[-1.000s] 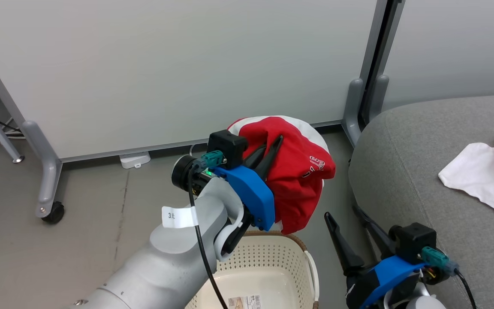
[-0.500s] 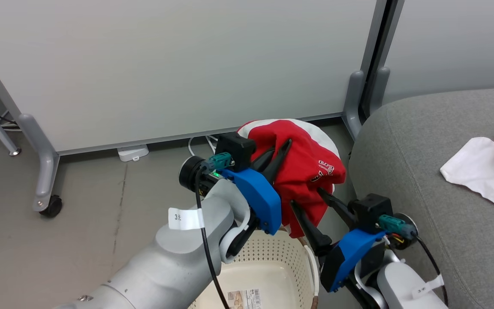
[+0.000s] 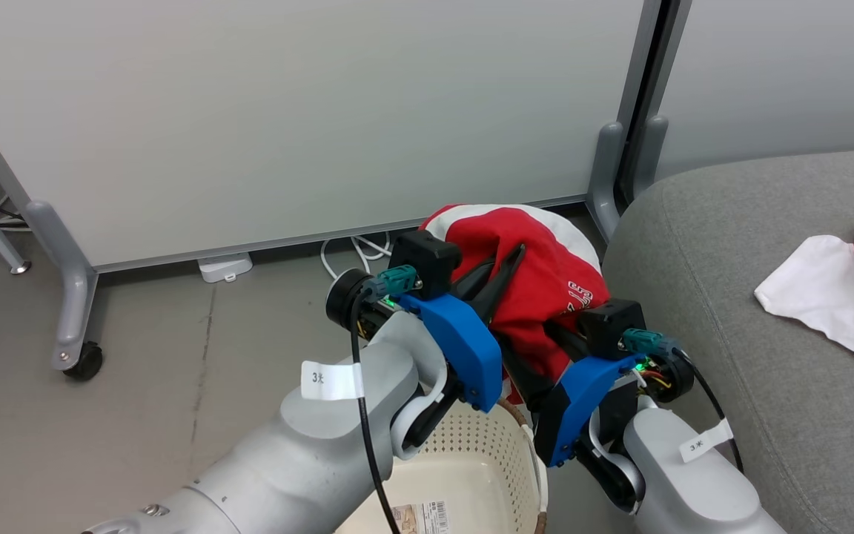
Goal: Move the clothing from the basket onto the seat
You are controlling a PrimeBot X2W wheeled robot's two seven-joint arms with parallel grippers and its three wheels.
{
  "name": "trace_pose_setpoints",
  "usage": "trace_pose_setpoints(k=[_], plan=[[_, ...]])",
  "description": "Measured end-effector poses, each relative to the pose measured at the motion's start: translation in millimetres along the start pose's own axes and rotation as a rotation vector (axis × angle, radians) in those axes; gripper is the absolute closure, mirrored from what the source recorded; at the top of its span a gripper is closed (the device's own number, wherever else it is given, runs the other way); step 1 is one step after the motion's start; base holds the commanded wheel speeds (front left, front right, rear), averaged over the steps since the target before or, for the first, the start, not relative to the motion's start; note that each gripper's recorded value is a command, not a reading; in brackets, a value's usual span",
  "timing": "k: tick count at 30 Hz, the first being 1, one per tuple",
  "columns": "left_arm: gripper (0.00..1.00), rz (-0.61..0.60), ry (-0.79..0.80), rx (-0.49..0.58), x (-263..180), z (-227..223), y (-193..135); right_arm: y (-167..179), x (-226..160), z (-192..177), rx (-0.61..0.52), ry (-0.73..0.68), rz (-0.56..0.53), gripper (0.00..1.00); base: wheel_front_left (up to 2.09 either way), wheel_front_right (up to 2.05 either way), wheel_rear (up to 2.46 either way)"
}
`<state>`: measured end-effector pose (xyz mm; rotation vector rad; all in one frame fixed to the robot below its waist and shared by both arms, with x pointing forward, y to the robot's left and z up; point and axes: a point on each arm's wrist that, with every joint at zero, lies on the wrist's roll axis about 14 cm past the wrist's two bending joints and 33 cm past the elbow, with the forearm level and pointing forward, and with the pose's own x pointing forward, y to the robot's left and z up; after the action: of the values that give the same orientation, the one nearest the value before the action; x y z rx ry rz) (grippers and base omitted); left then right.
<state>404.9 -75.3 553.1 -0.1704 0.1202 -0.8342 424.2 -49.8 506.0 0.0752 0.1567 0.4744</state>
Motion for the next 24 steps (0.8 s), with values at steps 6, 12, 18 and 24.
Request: trace_pose_setpoints(k=[6,12,18,24], plan=[[1.0,-0.004,0.001,-0.005,-0.1,-0.1,-2.9,3.2,2.8,-5.9,0.014,0.015,0.008,1.0,0.0,0.0,0.0],[1.0,-0.004,0.009,-0.002,1.0,-1.6,-3.2,0.3,3.0,-7.6,0.025,0.015,0.001,1.0,0.0,0.0,0.0],[1.0,-0.006,0.01,-0.001,1.8,-1.5,-3.0,-1.7,4.3,-6.4,0.026,0.004,-0.003,1.0,0.0,0.0,0.0],[1.0,0.002,0.013,-0.006,1.7,-2.5,-0.5,-2.5,5.7,-7.1,0.028,0.004,-0.004,1.0,0.0,0.0,0.0]])
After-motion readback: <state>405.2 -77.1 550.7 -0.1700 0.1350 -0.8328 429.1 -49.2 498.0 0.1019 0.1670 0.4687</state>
